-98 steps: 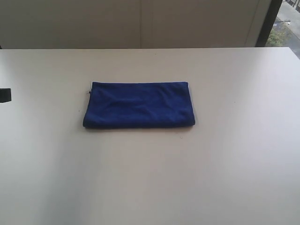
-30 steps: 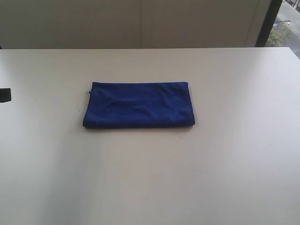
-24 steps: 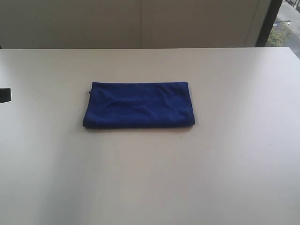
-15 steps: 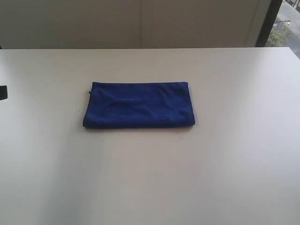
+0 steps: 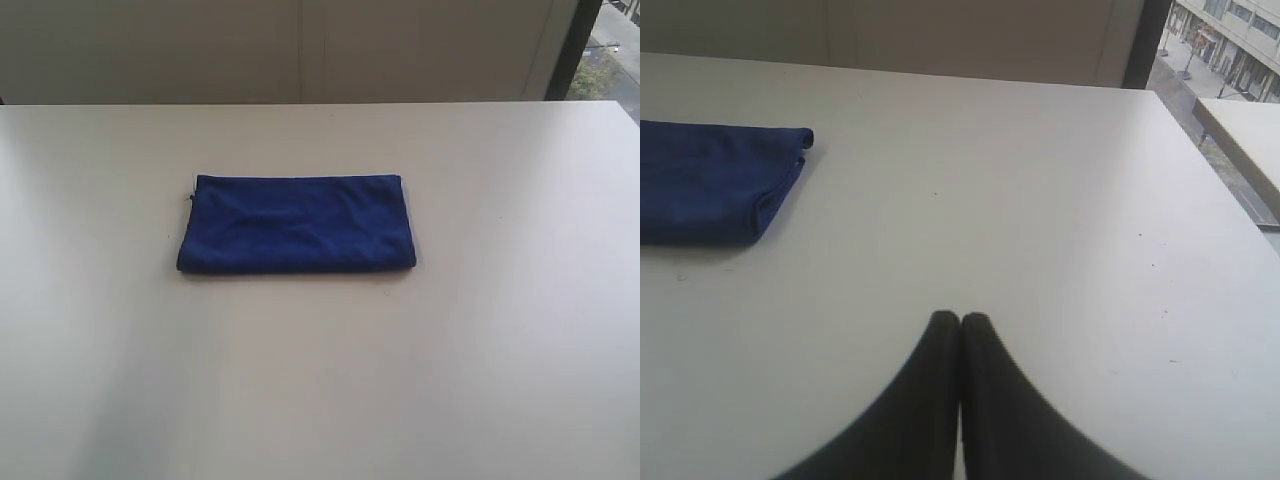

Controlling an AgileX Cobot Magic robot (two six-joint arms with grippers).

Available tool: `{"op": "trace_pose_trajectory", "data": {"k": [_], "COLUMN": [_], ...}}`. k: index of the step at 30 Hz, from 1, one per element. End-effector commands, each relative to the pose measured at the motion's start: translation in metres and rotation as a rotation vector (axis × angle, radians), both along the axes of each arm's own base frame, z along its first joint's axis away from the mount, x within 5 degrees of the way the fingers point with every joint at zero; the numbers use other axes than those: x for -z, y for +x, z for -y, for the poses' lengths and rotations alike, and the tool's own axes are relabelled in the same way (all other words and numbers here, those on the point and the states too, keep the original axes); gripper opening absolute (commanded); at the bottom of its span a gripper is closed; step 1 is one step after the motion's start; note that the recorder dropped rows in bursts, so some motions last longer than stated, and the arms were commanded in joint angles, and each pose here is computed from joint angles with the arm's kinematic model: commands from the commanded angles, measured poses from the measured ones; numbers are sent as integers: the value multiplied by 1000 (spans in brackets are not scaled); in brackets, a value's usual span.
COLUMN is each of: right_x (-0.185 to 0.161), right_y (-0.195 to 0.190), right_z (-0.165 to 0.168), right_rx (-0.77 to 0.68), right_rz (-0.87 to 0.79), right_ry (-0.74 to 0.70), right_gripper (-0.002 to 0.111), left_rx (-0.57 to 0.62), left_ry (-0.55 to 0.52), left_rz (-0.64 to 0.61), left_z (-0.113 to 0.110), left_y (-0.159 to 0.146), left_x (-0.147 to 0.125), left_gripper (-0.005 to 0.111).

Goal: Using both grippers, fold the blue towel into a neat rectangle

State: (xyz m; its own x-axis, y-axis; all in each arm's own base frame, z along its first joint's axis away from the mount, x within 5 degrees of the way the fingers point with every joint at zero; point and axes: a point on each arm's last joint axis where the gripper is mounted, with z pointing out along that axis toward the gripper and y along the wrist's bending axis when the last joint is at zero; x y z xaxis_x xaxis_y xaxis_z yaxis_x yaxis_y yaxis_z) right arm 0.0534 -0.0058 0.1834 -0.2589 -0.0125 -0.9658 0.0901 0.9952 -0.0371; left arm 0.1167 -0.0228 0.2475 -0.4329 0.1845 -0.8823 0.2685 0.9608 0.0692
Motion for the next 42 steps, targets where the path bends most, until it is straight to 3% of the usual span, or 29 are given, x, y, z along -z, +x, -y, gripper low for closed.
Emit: {"op": "trace_pose_trajectory", "data": {"k": [1, 10, 17, 31, 35, 42], "right_x": [1, 1, 1, 1, 1, 1], "right_y": [0, 0, 0, 0, 0, 0], "right_z": [0, 0, 0, 0, 0, 0], "right_rx": [4, 4, 4, 3, 3, 3], "right_rz": [2, 2, 2, 3, 3, 3], "right_ry": [-1, -1, -1, 3, 3, 3], "right_gripper": [0, 0, 0, 0, 0, 0], "left_rx": [-7, -26, -31, -40, -127, -153], "left_ry": [-2, -14, 0, -10, -32, -71], "left_rz": [25, 167, 264, 188, 130, 123], "left_z": [-3, -8, -9, -9, -15, -16], "left_y": [-23, -53, -63, -65, -65, -65], "left_x": [27, 70, 69, 76, 80, 80], "left_gripper": [0, 0, 0, 0, 0, 0]}}
